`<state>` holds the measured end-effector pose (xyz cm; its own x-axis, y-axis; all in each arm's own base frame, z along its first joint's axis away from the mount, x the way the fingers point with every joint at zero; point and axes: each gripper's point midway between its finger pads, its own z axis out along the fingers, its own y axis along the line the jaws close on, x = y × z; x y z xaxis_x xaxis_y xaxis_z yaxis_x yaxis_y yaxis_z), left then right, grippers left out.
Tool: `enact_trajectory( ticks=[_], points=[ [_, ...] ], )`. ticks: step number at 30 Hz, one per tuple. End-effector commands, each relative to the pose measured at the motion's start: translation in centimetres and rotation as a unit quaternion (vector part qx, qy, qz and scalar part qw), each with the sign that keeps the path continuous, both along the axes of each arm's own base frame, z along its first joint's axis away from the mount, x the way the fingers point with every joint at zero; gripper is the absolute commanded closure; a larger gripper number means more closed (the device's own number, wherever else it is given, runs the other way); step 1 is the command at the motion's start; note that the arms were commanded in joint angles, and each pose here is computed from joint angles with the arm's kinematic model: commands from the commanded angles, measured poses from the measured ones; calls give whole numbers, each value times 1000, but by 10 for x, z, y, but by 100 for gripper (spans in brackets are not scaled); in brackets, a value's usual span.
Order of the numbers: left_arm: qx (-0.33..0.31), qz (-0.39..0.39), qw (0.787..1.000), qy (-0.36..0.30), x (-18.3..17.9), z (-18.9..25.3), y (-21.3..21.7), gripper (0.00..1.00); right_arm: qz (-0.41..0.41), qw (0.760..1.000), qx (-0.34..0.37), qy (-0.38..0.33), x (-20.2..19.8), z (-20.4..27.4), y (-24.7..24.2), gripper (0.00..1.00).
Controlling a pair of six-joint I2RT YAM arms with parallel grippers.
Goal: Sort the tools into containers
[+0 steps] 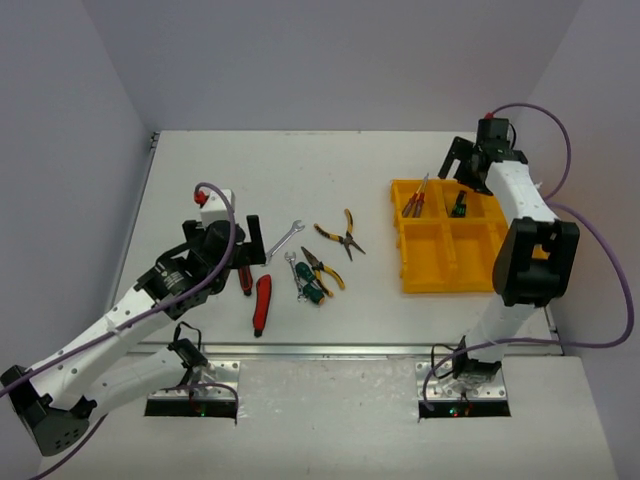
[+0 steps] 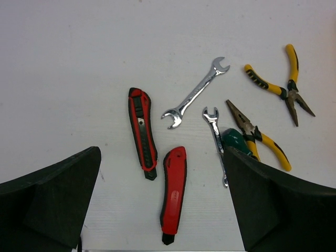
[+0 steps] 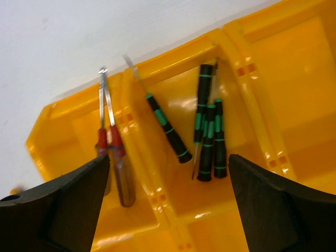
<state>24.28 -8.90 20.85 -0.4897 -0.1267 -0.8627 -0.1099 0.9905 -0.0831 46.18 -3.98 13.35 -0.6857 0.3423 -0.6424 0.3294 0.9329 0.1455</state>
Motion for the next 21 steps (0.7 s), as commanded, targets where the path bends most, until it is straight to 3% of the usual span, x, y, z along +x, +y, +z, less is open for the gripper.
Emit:
enact_trajectory(
  ticks=[1, 4, 7, 12, 21],
  points=[
    [-6, 88, 995, -36, 2, 20, 31, 0, 173, 979, 24, -101, -13, 71, 106, 5],
    [-26, 113, 991, -63, -1, 33, 44, 0, 282, 952, 51, -105, -47, 65, 184, 5],
    [-43, 110, 989, -83, -4, 41, 47, 0, 338, 936, 57, -84, -80, 40, 230, 6],
    [-50, 106, 989, -92, -5, 44, 48, 0, 399, 915, 39, -49, -120, 14, 283, 14],
    [-49, 107, 989, -89, -4, 44, 48, 0, 544, 838, -25, 32, -201, -41, 367, 25]
  ],
)
